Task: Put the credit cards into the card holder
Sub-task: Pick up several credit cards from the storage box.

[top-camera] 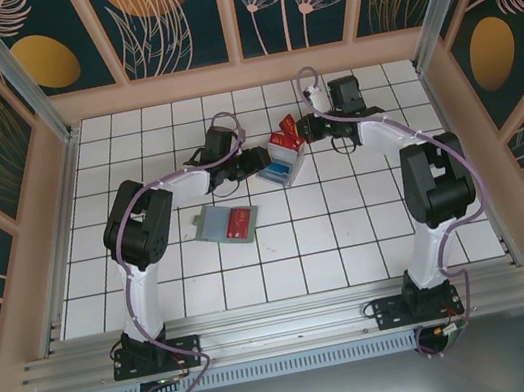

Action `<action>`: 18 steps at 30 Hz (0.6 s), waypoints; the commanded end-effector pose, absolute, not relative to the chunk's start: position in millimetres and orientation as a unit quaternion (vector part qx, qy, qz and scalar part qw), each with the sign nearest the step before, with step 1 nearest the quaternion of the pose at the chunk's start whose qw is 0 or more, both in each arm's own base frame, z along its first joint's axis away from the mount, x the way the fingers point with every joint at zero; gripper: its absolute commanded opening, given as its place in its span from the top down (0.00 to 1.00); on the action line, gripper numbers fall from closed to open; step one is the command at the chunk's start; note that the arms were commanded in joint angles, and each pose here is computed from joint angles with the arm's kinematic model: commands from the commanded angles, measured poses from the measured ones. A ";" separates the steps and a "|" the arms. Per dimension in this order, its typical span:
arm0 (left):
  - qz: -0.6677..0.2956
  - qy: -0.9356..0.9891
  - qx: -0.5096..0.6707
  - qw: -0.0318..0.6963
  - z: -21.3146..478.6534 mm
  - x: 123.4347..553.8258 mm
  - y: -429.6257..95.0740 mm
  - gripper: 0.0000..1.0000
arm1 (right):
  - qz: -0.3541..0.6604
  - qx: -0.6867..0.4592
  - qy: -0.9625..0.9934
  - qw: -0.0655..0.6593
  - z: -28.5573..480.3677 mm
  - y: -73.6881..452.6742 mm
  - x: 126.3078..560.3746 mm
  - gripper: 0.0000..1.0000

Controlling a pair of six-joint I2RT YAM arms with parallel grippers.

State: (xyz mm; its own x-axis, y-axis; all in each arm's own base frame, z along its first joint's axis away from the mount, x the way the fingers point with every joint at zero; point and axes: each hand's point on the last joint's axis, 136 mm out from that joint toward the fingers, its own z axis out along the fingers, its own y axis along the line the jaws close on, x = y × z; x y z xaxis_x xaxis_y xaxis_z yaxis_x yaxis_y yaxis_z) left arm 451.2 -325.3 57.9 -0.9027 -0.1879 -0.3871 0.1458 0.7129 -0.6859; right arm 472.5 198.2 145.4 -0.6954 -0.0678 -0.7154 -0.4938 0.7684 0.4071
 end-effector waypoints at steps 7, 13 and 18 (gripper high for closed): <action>-0.385 0.899 -0.007 0.207 58.3 442.4 -328.5 0.42 | 0.302 -0.162 0.862 0.375 159.2 193.9 475.4 0.97; -0.385 0.899 -0.007 0.208 58.4 443.0 -328.6 0.42 | 0.307 -0.160 0.868 0.357 143.3 196.3 471.7 0.96; -0.386 0.899 -0.007 0.208 58.8 443.8 -329.1 0.42 | 0.307 -0.164 0.869 0.351 137.8 199.7 471.4 0.96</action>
State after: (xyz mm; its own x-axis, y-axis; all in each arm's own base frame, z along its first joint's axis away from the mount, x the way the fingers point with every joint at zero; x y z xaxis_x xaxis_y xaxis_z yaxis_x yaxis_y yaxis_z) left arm 450.9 -325.4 57.8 -0.9035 -0.1870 -0.3857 0.1458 0.7121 -0.6868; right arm 472.8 195.6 146.6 -0.6915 -0.0603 -0.7199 -0.4918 0.7692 0.4080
